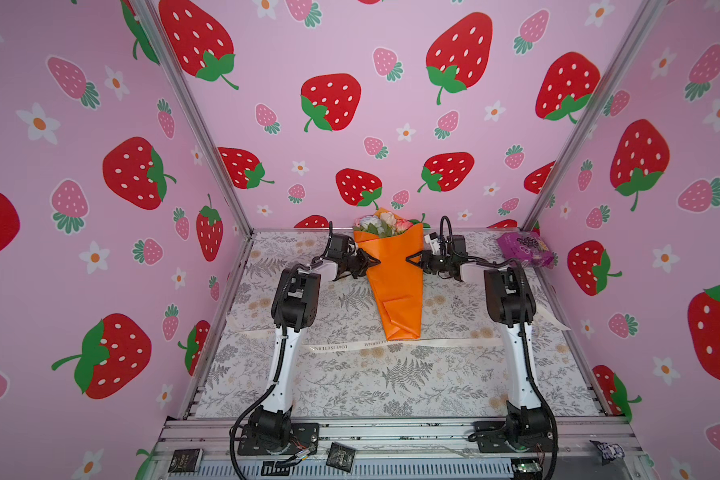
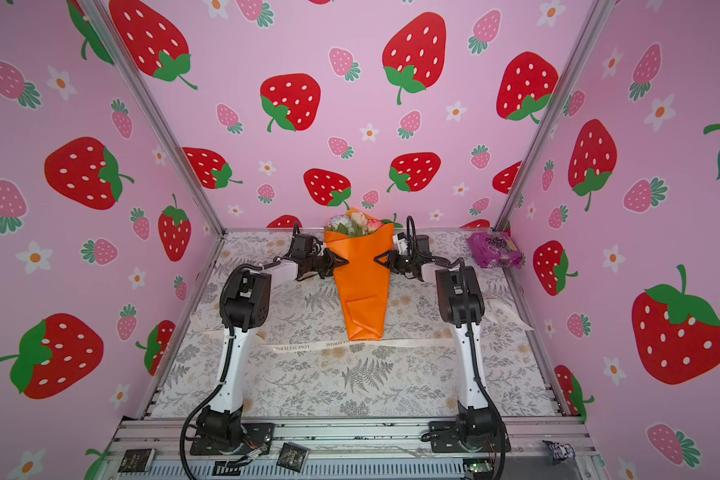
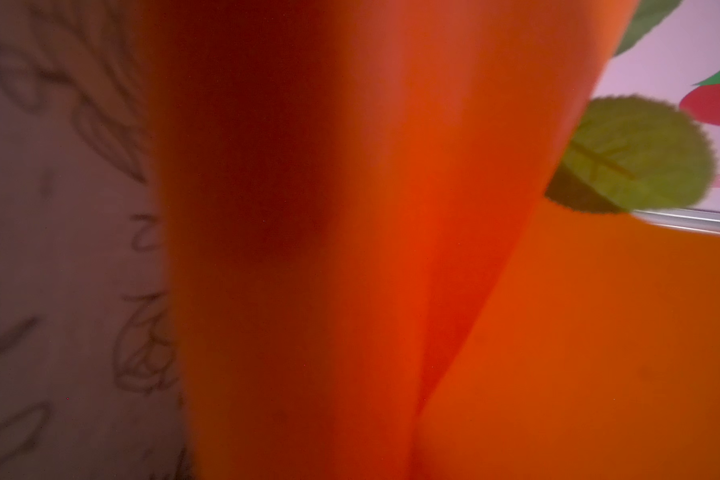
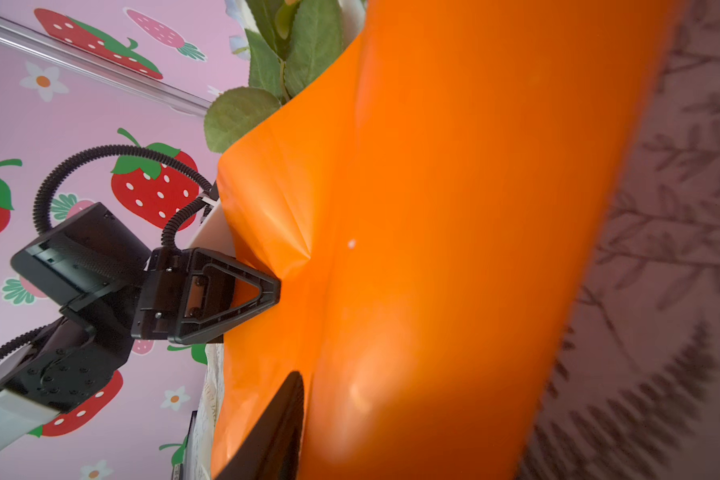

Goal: Tie the bouquet of fake flowers
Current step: 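Pinch the cone's sides with both grippers and drag it toward the robot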

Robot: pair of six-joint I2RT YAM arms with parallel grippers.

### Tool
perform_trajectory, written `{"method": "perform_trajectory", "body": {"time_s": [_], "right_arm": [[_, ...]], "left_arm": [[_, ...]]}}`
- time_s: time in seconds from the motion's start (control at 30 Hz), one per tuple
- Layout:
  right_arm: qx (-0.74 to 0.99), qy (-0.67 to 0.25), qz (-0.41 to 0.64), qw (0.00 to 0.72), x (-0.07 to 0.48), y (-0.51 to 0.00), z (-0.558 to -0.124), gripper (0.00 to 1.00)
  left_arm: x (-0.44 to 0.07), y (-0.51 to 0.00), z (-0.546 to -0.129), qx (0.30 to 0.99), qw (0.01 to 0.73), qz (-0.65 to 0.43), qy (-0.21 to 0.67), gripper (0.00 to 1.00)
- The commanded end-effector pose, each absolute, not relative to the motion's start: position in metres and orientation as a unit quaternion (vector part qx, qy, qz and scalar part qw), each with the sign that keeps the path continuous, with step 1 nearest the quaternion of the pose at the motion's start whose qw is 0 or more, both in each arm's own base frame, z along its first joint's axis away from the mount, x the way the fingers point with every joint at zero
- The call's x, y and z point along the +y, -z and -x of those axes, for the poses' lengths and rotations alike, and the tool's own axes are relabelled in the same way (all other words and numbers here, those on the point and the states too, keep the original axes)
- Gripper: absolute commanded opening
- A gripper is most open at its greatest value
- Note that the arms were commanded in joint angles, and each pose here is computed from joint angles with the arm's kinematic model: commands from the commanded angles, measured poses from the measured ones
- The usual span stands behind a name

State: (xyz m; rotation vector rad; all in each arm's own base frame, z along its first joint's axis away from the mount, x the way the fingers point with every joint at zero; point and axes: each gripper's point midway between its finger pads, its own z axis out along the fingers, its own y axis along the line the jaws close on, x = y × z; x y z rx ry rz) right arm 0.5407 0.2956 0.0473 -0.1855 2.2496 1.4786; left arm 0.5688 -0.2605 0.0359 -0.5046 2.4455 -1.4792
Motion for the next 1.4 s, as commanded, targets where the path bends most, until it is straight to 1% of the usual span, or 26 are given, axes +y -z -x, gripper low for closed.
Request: {"method": "perform_trajectory", "body": {"time_s": [0.0, 0.03, 0.07, 0.13, 0.2, 0.27, 0.37, 0.57, 0.8, 1.07, 1.23, 1.37], "right_arm": [[0.799, -0.554, 0.073, 0.220, 0.302, -0.054, -0.543, 0.34], [0.798, -0.557, 0.074, 0.219, 0.303, -0.055, -0.543, 0.28], [0.795, -0.561, 0.075, 0.218, 0.303, -0.056, -0.542, 0.25], [0.790, -0.567, 0.076, 0.219, 0.304, -0.064, -0.540, 0.13], [0.787, -0.572, 0.071, 0.220, 0.303, -0.072, -0.540, 0.09], [0.782, -0.577, 0.070, 0.226, 0.303, -0.084, -0.540, 0.05], [0.772, -0.584, 0.073, 0.240, 0.303, -0.106, -0.536, 0.00], [0.759, -0.588, 0.078, 0.268, 0.295, -0.142, -0.518, 0.00], [0.759, -0.585, 0.071, 0.277, 0.283, -0.157, -0.480, 0.00], [0.772, -0.564, 0.066, 0.285, 0.271, -0.160, -0.411, 0.00], [0.786, -0.550, 0.052, 0.276, 0.260, -0.142, -0.361, 0.00], [0.795, -0.543, 0.038, 0.268, 0.254, -0.126, -0.327, 0.00]], "left_arm": [[-0.264, -0.041, -0.578, 0.831, 0.120, 0.167, 0.517, 0.22], [-0.266, -0.043, -0.578, 0.829, 0.120, 0.164, 0.522, 0.19], [-0.266, -0.046, -0.577, 0.827, 0.121, 0.161, 0.524, 0.15], [-0.266, -0.054, -0.577, 0.824, 0.130, 0.157, 0.529, 0.10], [-0.267, -0.066, -0.578, 0.819, 0.140, 0.150, 0.536, 0.07], [-0.268, -0.078, -0.578, 0.814, 0.147, 0.143, 0.543, 0.01], [-0.266, -0.094, -0.574, 0.814, 0.155, 0.135, 0.543, 0.00], [-0.262, -0.120, -0.558, 0.811, 0.171, 0.129, 0.545, 0.00], [-0.256, -0.135, -0.523, 0.812, 0.183, 0.123, 0.541, 0.00], [-0.258, -0.135, -0.450, 0.829, 0.179, 0.107, 0.519, 0.00], [-0.256, -0.122, -0.398, 0.844, 0.171, 0.105, 0.498, 0.00], [-0.258, -0.105, -0.368, 0.851, 0.162, 0.104, 0.488, 0.00]]}}
